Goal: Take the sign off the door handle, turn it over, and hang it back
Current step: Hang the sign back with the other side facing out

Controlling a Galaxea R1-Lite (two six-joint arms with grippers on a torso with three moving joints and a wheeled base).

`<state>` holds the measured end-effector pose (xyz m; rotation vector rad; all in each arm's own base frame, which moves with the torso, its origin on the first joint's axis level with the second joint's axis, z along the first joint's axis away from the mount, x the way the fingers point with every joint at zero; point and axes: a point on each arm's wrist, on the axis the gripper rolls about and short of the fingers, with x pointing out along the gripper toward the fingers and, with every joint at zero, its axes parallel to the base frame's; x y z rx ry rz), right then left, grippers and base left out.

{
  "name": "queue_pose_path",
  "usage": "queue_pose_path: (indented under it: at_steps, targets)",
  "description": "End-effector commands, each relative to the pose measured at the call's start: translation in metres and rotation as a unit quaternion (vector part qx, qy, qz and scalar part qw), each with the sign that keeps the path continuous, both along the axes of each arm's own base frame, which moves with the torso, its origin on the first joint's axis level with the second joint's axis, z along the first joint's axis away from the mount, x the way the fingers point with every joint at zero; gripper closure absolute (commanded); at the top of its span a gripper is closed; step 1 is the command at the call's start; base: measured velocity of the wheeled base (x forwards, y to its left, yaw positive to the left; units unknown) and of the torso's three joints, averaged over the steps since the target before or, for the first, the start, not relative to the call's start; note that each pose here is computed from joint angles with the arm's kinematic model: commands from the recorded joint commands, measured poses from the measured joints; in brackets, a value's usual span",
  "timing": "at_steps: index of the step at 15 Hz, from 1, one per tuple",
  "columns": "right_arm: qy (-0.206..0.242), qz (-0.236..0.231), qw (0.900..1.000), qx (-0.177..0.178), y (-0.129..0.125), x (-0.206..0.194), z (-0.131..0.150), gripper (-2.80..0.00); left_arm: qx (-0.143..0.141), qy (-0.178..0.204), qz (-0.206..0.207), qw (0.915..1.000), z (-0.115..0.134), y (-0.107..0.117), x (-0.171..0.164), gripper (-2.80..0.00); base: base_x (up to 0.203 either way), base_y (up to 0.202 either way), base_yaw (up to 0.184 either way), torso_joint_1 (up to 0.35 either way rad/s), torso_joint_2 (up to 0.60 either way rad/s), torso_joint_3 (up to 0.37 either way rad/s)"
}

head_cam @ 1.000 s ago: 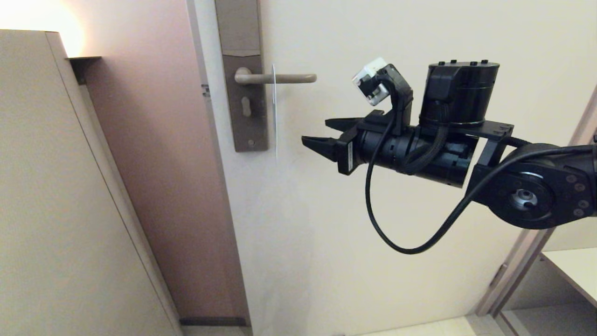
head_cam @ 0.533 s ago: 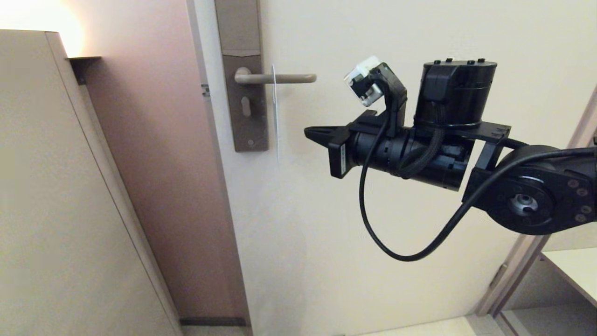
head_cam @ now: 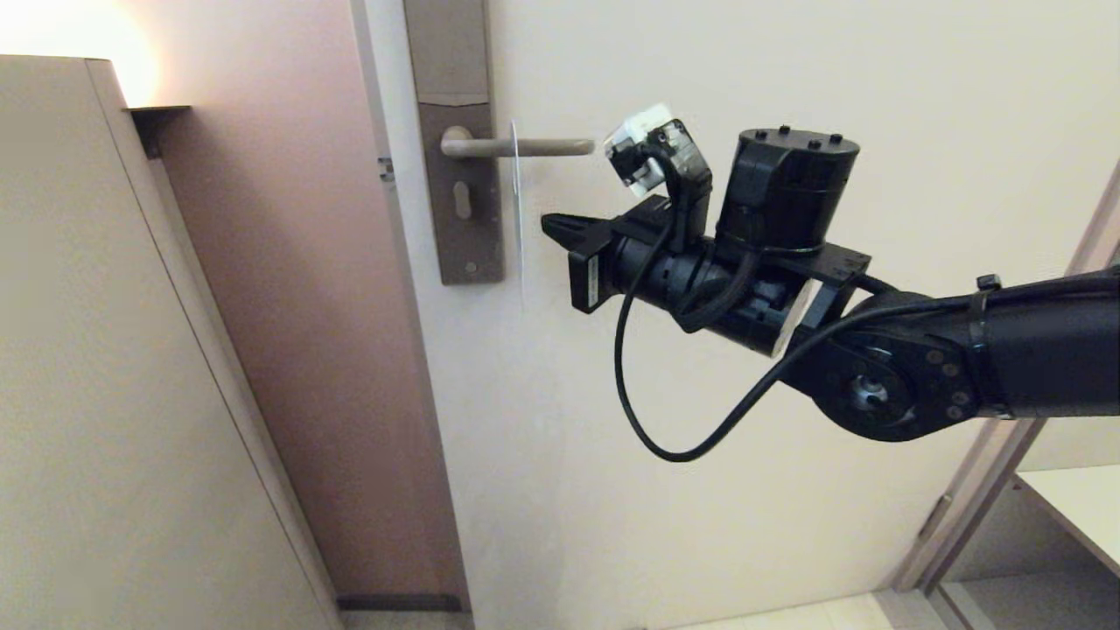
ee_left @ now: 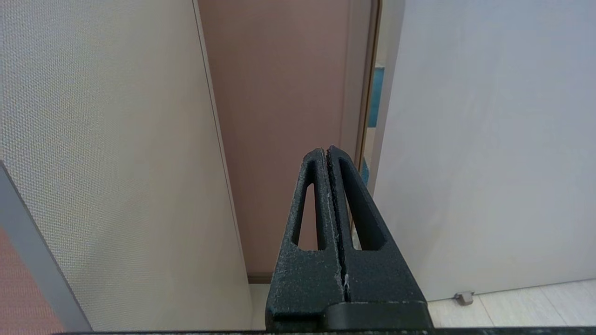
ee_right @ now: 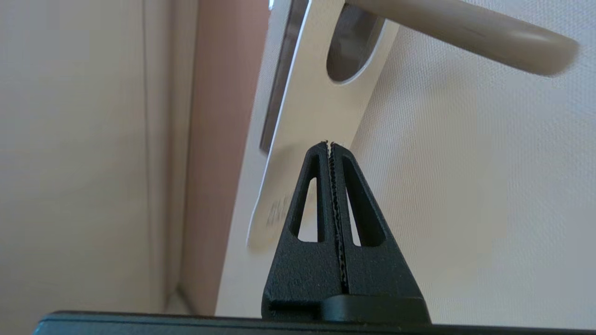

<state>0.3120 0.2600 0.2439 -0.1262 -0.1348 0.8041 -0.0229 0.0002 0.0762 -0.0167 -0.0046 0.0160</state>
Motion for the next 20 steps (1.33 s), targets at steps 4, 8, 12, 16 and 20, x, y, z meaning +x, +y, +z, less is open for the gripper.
queue_pose_path:
  at_steps: [4, 8, 12, 16, 20]
  targets:
    - [0.005, 0.008, 1.0, -0.005, 0.024, 0.016, -0.024, 0.0, -0.001, 0.0, 0.0, 1.0, 0.0, 0.0, 0.0, 0.0, 0.0, 0.0, 0.0, 0.0, 0.0, 0.0]
    - [-0.013, 0.005, 1.0, 0.013, 0.045, 0.019, -0.021, 0.0, 0.0, 0.0, 0.0, 1.0, 0.0, 0.0, 0.0, 0.0, 0.0, 0.0, 0.0, 0.0, 0.0, 0.0]
    - [-0.011, 0.026, 1.0, 0.012, 0.06, 0.006, -0.023, 0.0, -0.001, 0.0, 0.0, 1.0, 0.0, 0.0, 0.0, 0.0, 0.0, 0.0, 0.0, 0.0, 0.0, 0.0]
    - [-0.027, 0.026, 0.999, 0.029, 0.082, 0.003, -0.026, 0.0, -0.001, 0.0, 0.0, 1.0, 0.0, 0.0, 0.0, 0.0, 0.0, 0.0, 0.0, 0.0, 0.0, 0.0]
    - [-0.035, -0.02, 0.998, 0.047, 0.097, 0.011, -0.029, 0.0, 0.0, 0.0, 0.0, 1.0, 0.0, 0.0, 0.0, 0.0, 0.0, 0.0, 0.0, 0.0, 0.0, 0.0]
